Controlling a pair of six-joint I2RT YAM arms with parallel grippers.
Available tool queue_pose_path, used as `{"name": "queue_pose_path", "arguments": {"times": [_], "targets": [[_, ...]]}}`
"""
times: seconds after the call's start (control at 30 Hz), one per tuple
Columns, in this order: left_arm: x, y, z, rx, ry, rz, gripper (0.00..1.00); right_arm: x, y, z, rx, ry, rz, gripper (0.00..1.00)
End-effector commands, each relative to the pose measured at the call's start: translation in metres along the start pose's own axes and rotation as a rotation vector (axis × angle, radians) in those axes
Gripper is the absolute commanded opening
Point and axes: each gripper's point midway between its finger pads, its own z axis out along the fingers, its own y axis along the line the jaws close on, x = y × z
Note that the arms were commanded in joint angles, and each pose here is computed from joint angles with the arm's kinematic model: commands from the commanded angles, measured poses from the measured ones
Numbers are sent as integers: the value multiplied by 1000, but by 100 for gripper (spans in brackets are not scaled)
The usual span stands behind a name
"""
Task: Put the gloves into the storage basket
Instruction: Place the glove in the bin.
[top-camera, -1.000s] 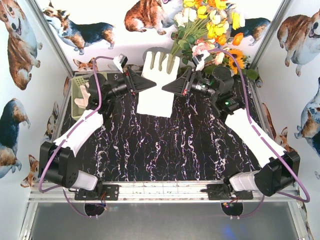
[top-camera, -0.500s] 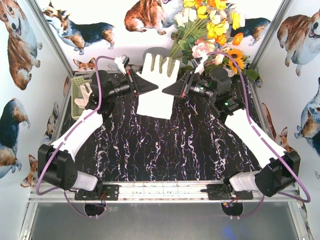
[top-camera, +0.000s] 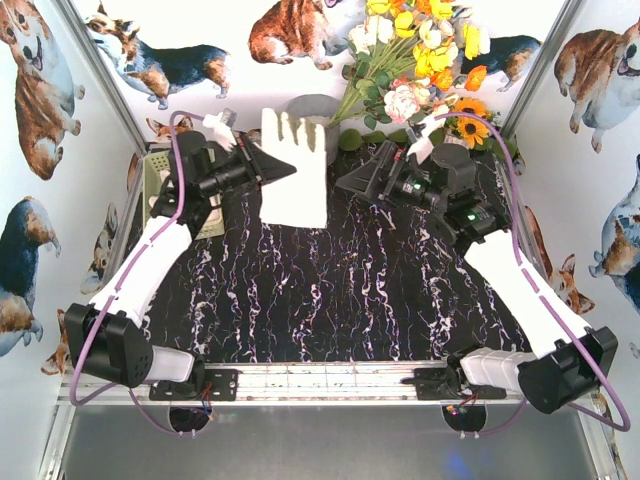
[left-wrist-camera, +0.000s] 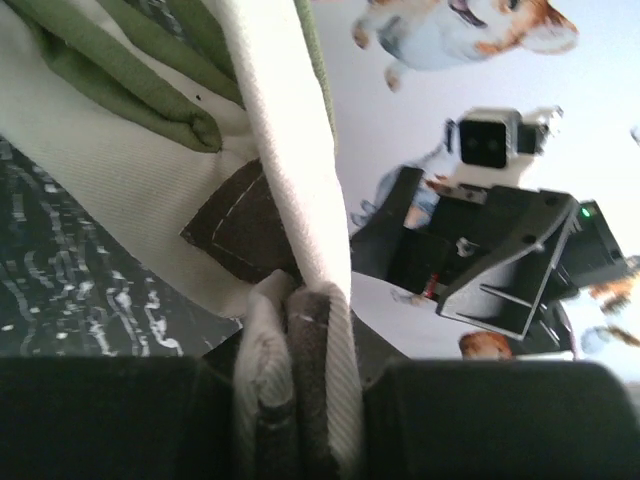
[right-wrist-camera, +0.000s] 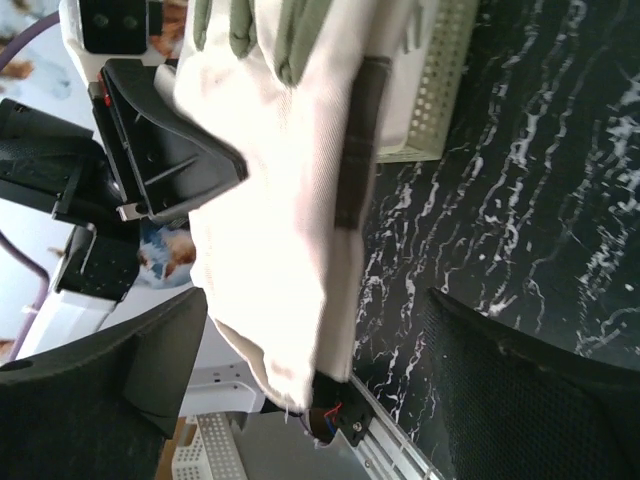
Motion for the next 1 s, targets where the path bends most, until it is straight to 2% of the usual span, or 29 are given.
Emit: {"name": "queue_pose_path", "arguments": {"times": [0.0, 0.13, 0.27, 0.57, 0.83, 0.97], "targets": [[-31, 20, -20, -126, -83, 32, 0, -15, -11, -19, 88, -80, -75, 93], [-58, 60, -45, -268, -123, 48, 0, -11, -21, -24, 123, -75, -87, 94], [-86, 122, -76, -427, -157, 29, 0, -6, -28, -24, 124, -69, -96, 94], [-150, 206, -127, -606, -235, 51, 0, 3, -38, -23, 132, -42, -102, 93], [-168, 272, -159, -746, -201, 42, 0, 2, -37, -20, 136, -25, -95, 93], [-168, 293, -160, -752, -180, 39, 0, 3, -37, -18, 138, -18, -78, 93]]}}
